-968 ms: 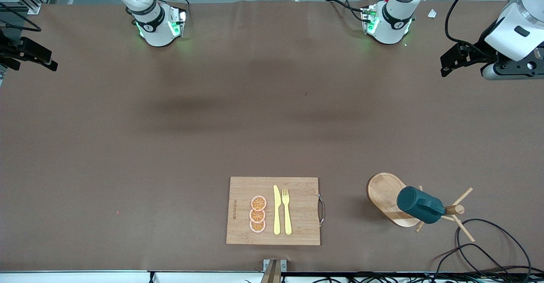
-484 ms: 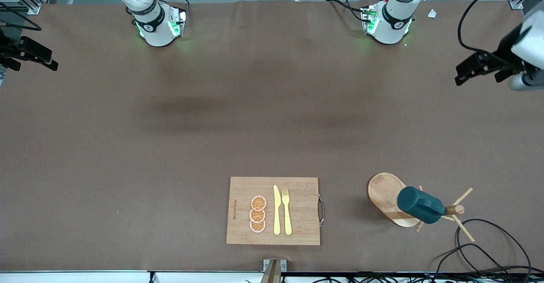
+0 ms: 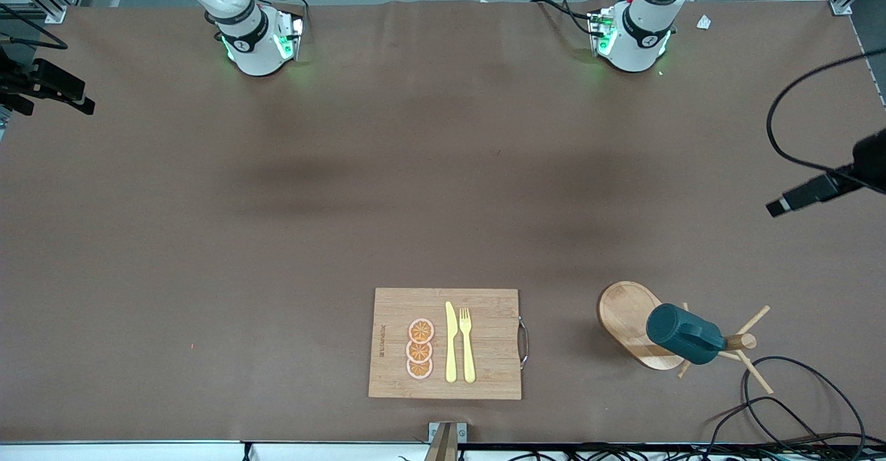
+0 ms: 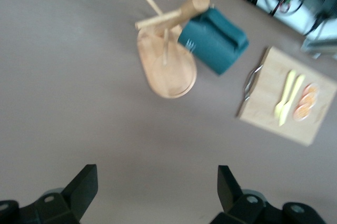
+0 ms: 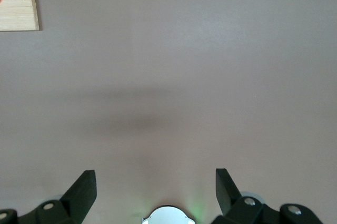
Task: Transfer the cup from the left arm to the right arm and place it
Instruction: 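Move the left gripper toward the teal mug on the wooden stand, then close the left gripper on the teal mug's handle on the stand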
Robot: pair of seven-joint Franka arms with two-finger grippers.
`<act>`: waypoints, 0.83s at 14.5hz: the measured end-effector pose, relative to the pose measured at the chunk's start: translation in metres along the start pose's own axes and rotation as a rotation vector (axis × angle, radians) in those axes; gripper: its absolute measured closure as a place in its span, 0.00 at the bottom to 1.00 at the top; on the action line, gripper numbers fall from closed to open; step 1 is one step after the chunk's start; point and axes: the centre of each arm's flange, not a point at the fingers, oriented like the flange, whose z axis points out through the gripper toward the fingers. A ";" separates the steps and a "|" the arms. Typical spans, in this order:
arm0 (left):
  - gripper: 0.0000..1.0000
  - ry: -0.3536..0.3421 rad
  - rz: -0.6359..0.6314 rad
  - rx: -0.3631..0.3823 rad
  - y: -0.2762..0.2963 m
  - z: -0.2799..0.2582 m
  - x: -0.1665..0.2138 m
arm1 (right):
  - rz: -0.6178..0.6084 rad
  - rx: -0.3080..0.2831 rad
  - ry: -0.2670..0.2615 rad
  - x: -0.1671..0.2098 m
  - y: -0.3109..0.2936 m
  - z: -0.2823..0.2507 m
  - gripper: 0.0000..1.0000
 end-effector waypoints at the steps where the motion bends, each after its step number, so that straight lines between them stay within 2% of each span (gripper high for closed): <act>1: 0.00 0.002 -0.074 -0.030 -0.004 0.010 0.010 | 0.001 0.000 0.000 0.000 0.000 0.000 0.00; 4: 0.00 0.002 -0.276 -0.052 0.006 0.044 0.023 | 0.003 0.000 -0.001 0.000 0.000 0.000 0.00; 9: 0.00 0.066 -0.414 -0.113 0.046 0.105 0.040 | 0.004 0.000 -0.003 0.000 0.000 0.000 0.00; 12: 0.00 0.100 -0.490 -0.170 0.061 0.124 0.045 | 0.004 0.000 -0.004 -0.001 0.001 0.000 0.00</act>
